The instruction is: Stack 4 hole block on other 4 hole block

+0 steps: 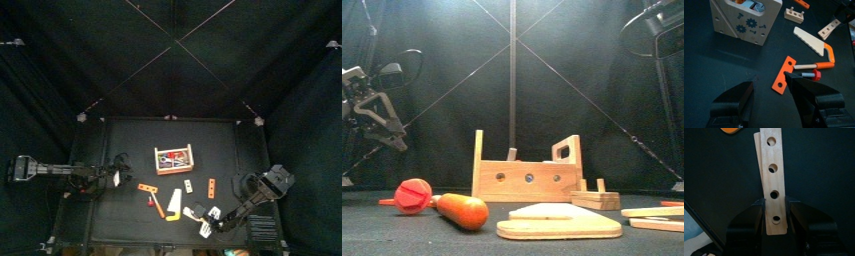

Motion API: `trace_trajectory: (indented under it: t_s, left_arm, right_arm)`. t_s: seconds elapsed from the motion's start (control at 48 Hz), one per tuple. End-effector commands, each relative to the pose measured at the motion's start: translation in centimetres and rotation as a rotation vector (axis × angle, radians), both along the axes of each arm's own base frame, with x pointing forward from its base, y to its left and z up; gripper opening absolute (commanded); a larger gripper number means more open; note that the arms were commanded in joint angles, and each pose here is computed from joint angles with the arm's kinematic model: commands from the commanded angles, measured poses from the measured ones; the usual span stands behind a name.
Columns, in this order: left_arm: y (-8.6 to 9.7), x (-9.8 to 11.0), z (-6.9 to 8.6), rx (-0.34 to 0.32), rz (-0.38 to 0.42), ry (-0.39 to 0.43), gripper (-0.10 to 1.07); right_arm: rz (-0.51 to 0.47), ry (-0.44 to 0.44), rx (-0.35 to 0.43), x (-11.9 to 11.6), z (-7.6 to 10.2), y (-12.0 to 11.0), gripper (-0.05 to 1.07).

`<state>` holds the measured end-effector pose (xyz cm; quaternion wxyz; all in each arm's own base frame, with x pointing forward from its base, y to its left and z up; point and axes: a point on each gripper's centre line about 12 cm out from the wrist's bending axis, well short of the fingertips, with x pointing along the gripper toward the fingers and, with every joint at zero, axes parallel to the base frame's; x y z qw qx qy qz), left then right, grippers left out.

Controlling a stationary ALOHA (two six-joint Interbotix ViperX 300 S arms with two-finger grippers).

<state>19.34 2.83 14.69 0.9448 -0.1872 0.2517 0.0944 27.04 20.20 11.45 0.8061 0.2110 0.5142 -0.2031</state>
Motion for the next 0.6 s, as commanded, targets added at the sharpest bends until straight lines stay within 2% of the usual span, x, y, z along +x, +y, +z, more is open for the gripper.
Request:
trace_trajectory:
  t_s: [0.0,0.583]
  left_arm:
    - [0.12,0.56,0.73,0.004,0.0,-0.024,0.85]
    - [0.12,0.56,0.73,0.004,0.0,-0.024,0.85]
  right_arm:
    - [0.006,-0.019,0.033,0.29,0.62,0.52,0.42]
    - [0.021,-0.007,0.019,0.05,0.04,0.4,0.42]
